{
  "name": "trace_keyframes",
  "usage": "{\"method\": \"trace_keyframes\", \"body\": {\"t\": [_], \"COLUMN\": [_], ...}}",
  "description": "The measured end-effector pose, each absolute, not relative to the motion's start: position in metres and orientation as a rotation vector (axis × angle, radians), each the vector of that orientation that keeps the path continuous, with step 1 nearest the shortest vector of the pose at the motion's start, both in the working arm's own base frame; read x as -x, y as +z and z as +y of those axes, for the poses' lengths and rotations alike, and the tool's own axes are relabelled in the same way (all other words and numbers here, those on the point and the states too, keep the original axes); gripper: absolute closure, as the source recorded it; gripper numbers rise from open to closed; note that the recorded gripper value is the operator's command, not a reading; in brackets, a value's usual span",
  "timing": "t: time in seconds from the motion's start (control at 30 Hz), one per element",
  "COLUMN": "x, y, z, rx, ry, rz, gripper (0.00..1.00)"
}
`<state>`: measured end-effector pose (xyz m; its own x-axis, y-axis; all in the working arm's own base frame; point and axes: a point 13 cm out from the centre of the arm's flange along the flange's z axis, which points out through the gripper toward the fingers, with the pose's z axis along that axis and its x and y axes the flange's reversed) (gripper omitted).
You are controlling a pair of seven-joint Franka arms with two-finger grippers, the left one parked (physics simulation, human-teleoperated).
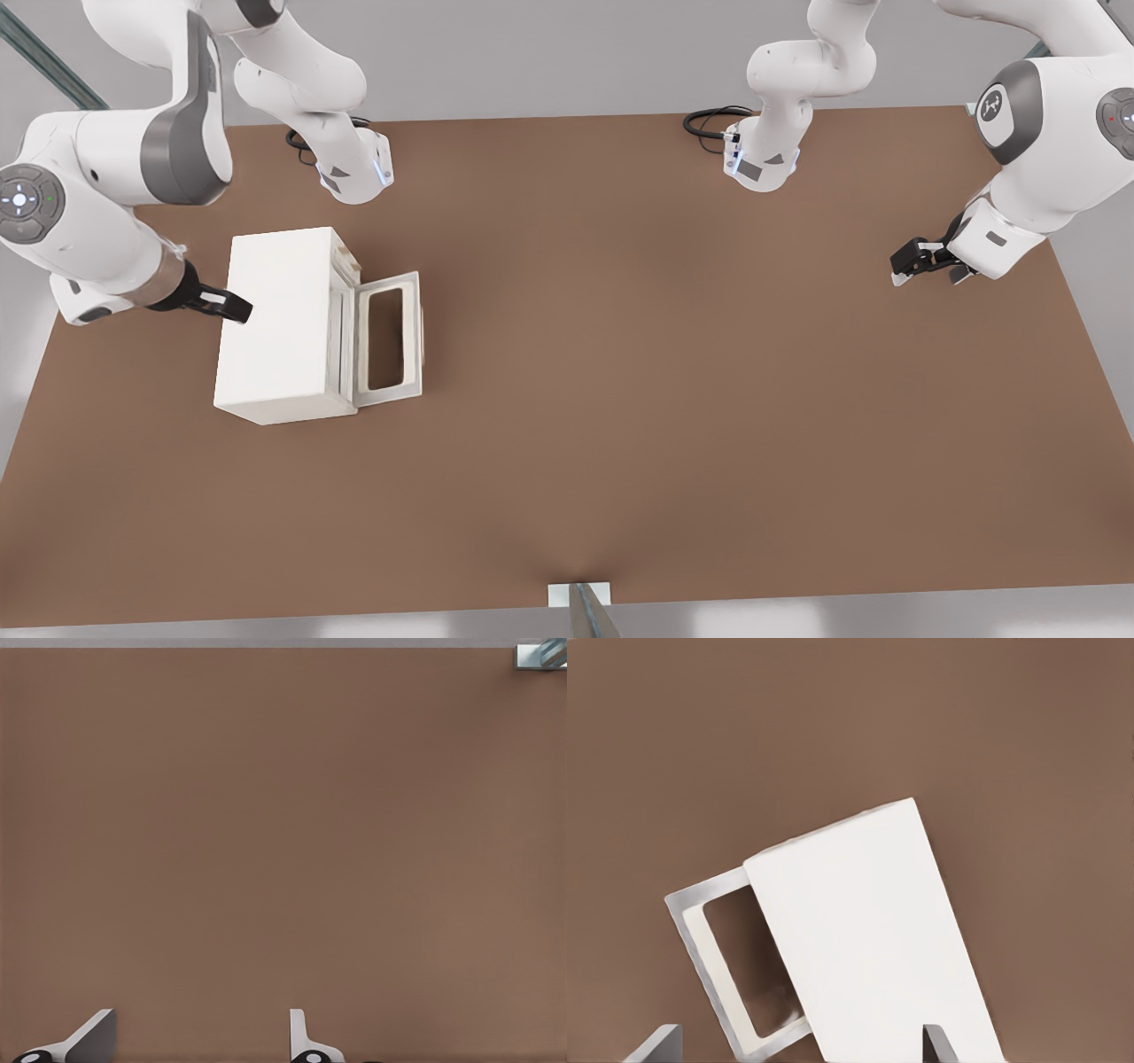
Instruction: Keep left arm still and open the oven door with right arm
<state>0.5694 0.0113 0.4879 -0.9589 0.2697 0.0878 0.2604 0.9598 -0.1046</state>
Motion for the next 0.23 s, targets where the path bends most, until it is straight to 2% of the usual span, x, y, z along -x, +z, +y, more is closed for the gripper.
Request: {"method": "trace_keyframes", "body": {"t": [0.23], "x": [-0.5720], "y": [0.4767], "z": [0.0041], "rx": [0.222], "ry": [0.132], "rz": [-2.999], "gripper": [0.00]}}
